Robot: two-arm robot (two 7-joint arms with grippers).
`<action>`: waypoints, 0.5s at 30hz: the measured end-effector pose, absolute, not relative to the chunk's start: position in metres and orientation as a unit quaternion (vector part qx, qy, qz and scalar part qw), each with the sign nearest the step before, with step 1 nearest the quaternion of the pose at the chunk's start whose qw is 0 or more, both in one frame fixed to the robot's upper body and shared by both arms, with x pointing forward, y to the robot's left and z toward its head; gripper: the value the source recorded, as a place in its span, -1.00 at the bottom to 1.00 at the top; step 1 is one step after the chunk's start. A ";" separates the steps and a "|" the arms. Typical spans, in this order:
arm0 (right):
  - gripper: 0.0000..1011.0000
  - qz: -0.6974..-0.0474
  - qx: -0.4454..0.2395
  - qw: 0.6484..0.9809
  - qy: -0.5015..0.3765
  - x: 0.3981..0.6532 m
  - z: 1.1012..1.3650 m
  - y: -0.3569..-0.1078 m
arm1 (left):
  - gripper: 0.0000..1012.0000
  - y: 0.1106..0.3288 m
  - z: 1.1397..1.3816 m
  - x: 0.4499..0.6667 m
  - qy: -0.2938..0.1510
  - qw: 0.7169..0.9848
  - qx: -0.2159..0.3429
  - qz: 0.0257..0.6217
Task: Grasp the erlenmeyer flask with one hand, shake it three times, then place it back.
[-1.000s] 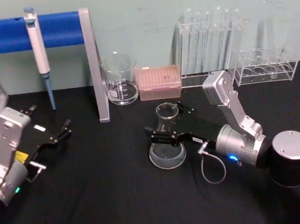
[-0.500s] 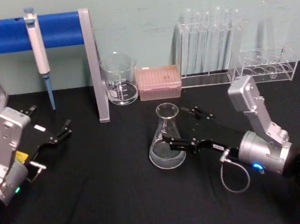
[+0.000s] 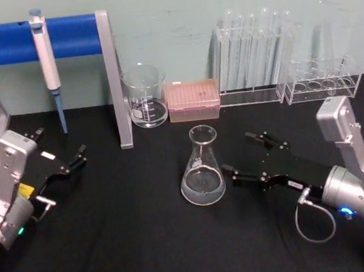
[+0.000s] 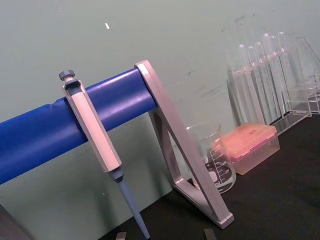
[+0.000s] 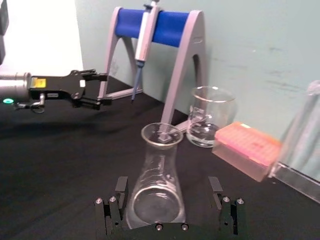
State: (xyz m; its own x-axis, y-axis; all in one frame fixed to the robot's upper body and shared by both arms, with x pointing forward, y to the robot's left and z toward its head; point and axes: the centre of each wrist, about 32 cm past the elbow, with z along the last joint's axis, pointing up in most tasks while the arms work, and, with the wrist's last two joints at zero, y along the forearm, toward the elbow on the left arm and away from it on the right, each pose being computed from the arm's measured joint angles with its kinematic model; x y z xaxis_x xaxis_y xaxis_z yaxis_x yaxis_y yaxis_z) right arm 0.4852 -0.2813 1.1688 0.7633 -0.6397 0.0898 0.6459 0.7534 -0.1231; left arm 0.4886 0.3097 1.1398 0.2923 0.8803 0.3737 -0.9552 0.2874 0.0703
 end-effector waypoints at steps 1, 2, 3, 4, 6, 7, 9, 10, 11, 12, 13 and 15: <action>0.98 -0.349 -0.071 0.934 -0.022 0.484 1.170 -0.283 | 0.98 0.310 1.140 0.489 -0.132 0.791 0.141 0.580; 0.98 -0.352 -0.069 0.933 -0.023 0.484 1.170 -0.284 | 0.98 0.310 1.140 0.489 -0.132 0.791 0.141 0.580; 0.98 -0.357 -0.067 0.932 -0.024 0.483 1.171 -0.285 | 0.98 0.310 1.140 0.489 -0.132 0.791 0.141 0.580; 0.98 -0.364 -0.062 0.929 -0.026 0.483 1.172 -0.287 | 0.98 0.310 1.140 0.489 -0.132 0.791 0.141 0.580; 0.98 -0.380 -0.055 0.923 -0.028 0.483 1.174 -0.288 | 0.98 0.310 1.140 0.489 -0.132 0.791 0.141 0.580; 0.98 -0.386 -0.052 0.921 -0.029 0.483 1.175 -0.288 | 0.98 0.310 1.140 0.489 -0.132 0.791 0.141 0.580; 0.98 -0.402 -0.045 0.914 -0.029 0.483 1.176 -0.287 | 0.98 0.310 1.140 0.489 -0.132 0.791 0.141 0.580; 0.98 -0.417 -0.037 0.908 -0.029 0.484 1.177 -0.287 | 0.98 0.310 1.140 0.489 -0.132 0.791 0.141 0.580; 0.98 -0.424 -0.033 0.905 -0.029 0.485 1.178 -0.286 | 0.98 0.310 1.140 0.489 -0.132 0.791 0.141 0.580; 0.98 -0.430 -0.030 0.902 -0.029 0.485 1.178 -0.286 | 0.98 0.310 1.140 0.489 -0.132 0.791 0.141 0.580; 0.98 -0.443 -0.023 0.896 -0.027 0.486 1.179 -0.284 | 0.98 0.310 1.140 0.489 -0.132 0.791 0.141 0.580; 0.98 -0.459 -0.015 0.888 -0.027 0.488 1.180 -0.281 | 0.98 0.310 1.140 0.489 -0.132 0.791 0.141 0.580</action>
